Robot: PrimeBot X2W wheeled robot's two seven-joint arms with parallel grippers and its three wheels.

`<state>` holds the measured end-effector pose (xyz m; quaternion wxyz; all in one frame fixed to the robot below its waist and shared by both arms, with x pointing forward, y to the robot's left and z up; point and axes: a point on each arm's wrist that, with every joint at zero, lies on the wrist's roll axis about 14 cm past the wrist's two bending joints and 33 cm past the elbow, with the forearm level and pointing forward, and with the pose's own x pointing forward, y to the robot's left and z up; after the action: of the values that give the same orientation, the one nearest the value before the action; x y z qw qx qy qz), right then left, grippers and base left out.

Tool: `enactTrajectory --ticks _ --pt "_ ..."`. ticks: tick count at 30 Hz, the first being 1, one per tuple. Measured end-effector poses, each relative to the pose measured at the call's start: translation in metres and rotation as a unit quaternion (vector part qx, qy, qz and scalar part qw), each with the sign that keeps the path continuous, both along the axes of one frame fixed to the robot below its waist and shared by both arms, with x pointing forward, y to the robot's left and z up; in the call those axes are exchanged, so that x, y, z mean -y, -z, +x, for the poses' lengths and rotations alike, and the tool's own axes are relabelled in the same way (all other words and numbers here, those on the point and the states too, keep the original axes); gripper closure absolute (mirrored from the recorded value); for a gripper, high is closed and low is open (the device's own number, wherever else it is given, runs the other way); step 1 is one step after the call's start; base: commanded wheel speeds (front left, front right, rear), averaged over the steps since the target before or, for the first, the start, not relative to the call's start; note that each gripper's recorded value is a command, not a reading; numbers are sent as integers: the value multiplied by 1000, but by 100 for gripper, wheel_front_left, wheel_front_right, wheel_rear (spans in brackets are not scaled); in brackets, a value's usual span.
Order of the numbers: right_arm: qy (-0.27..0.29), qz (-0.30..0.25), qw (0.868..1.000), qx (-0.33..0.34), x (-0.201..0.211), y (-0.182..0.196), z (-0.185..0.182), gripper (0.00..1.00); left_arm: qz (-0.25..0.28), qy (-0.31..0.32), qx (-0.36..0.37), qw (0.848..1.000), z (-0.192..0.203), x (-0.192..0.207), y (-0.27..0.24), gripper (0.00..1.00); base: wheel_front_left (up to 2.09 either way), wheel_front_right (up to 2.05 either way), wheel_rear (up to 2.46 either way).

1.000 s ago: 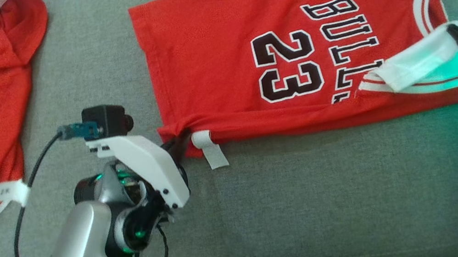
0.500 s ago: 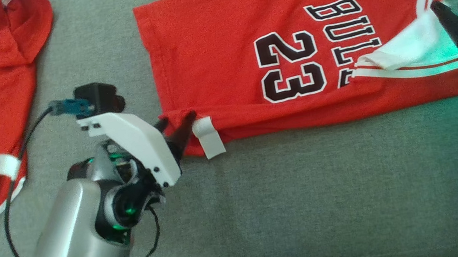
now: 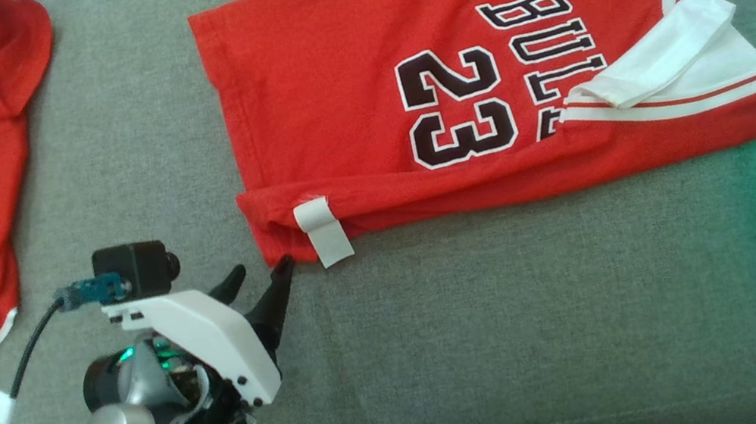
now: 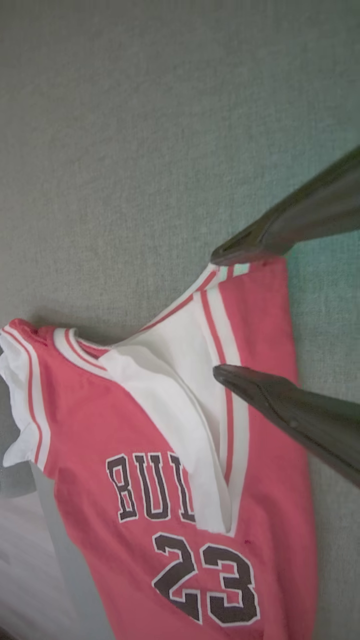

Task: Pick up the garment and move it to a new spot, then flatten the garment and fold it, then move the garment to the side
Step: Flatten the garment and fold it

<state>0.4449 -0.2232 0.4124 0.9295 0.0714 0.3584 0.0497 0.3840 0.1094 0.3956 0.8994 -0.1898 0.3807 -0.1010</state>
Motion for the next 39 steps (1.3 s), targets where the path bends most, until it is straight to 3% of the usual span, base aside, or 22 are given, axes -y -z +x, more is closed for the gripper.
enactTrajectory --ticks 11,21,36,39 --pt "9 -31 999 -33 15 20 -10 0 40 24 -8 999 11 3 19 0 0 0 0" --pt "13 -35 996 -81 17 51 -16 0 40 25 -4 999 23 3 26 0 0 0 0" --pt "-14 -11 996 -90 -2 54 4 0 24 45 -11 999 24 10 29 0 0 0 0" --pt "-23 -6 995 -94 -6 53 2 0 19 60 -18 998 19 16 30 51 0 0 0"
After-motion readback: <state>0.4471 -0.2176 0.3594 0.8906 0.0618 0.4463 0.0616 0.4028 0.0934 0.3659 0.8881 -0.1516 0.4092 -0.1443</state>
